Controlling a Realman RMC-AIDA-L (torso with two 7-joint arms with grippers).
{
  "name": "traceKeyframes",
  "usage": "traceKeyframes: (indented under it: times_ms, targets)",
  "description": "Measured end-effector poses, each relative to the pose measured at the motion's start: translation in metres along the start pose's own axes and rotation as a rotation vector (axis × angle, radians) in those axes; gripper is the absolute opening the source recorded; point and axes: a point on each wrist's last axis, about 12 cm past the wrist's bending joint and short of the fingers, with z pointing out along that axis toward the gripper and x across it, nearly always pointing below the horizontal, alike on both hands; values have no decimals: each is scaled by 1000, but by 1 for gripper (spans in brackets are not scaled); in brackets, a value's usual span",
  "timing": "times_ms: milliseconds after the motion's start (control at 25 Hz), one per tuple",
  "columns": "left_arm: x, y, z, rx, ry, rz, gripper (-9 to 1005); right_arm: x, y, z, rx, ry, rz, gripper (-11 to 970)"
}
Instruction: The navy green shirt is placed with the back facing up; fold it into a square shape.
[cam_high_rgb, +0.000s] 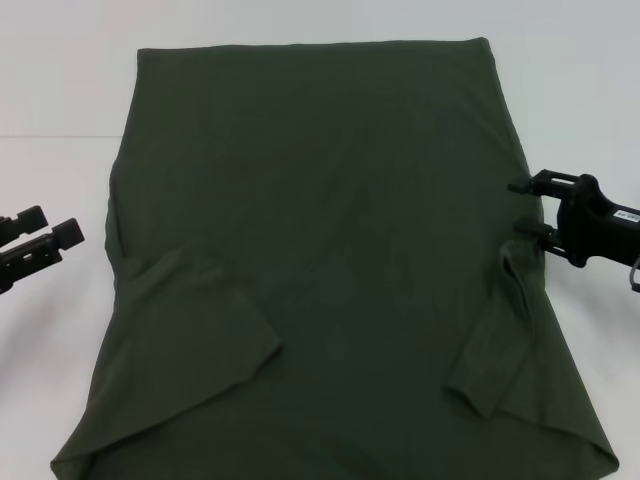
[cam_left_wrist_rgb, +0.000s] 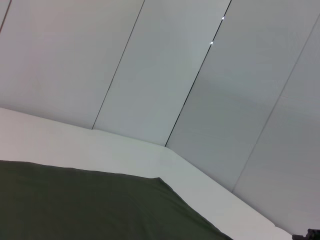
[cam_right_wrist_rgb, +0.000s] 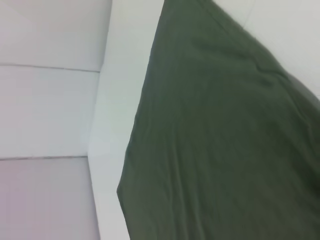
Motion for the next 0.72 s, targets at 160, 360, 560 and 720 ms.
traceKeyframes:
  times_ms: [160,360,560,720]
  targets:
    - [0,0,1,2,-6,-2,832,-5,6,-11,-39,41,-105,605]
    - [0,-2,2,7,-36,-17,832,-5,6,-35,-150,72,-195,615]
    - [5,-3,4,14,-65,-39,831,0,-8,-57,-181,72,-246,666]
    - [8,-5,5,18,-68,-42,833,8,-19,-69,-177,122,-304,832]
